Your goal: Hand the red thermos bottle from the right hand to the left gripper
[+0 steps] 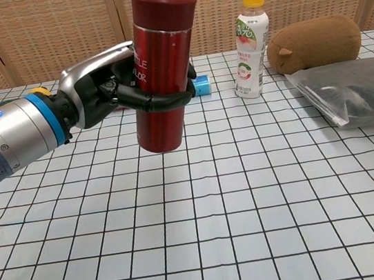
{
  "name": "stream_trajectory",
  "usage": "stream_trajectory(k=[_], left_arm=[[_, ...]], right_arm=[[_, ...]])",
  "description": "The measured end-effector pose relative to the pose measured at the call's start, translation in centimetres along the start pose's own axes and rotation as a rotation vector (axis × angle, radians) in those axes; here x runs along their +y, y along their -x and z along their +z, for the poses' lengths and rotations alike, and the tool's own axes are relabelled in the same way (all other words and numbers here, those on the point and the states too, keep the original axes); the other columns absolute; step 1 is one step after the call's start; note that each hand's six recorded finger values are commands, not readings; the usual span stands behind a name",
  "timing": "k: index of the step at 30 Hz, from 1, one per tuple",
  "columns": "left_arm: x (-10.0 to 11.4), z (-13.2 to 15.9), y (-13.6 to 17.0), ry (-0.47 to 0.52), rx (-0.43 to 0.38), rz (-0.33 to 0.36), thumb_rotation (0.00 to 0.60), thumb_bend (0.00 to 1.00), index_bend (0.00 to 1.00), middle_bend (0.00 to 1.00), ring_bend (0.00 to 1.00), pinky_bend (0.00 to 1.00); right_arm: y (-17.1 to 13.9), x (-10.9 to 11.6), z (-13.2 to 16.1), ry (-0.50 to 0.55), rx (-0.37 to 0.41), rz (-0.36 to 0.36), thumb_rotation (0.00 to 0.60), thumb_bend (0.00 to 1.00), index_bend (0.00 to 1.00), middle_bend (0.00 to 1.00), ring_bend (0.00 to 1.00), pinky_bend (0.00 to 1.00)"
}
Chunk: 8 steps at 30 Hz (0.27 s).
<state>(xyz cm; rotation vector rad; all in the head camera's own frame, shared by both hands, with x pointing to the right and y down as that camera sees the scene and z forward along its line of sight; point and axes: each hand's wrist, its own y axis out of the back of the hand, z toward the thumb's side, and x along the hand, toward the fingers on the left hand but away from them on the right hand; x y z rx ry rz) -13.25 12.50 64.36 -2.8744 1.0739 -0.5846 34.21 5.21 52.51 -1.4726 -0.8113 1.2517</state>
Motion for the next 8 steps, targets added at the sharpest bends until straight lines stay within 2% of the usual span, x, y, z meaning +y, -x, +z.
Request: stream_trajectory(k=[4, 8], left_arm=[[-0.1, 0.1, 0.3, -0.004, -0.003, 0.002, 0.600, 0.36, 0.70, 0.50, 0.46, 0.40], [-0.3, 0.1, 0.5, -0.011, -0.003, 0.000, 0.600, 0.36, 0.71, 0.50, 0.46, 0.40]], right_arm=[[-1.6, -4.4, -1.1, -0.022, -0.018, 0.035, 0.600, 0.00, 0.00, 0.00, 0.00, 0.00], [-3.7, -8.1, -0.7, -0.025, -0.023, 0.074, 0.600, 0.00, 0.00, 0.00, 0.00, 0.00]])
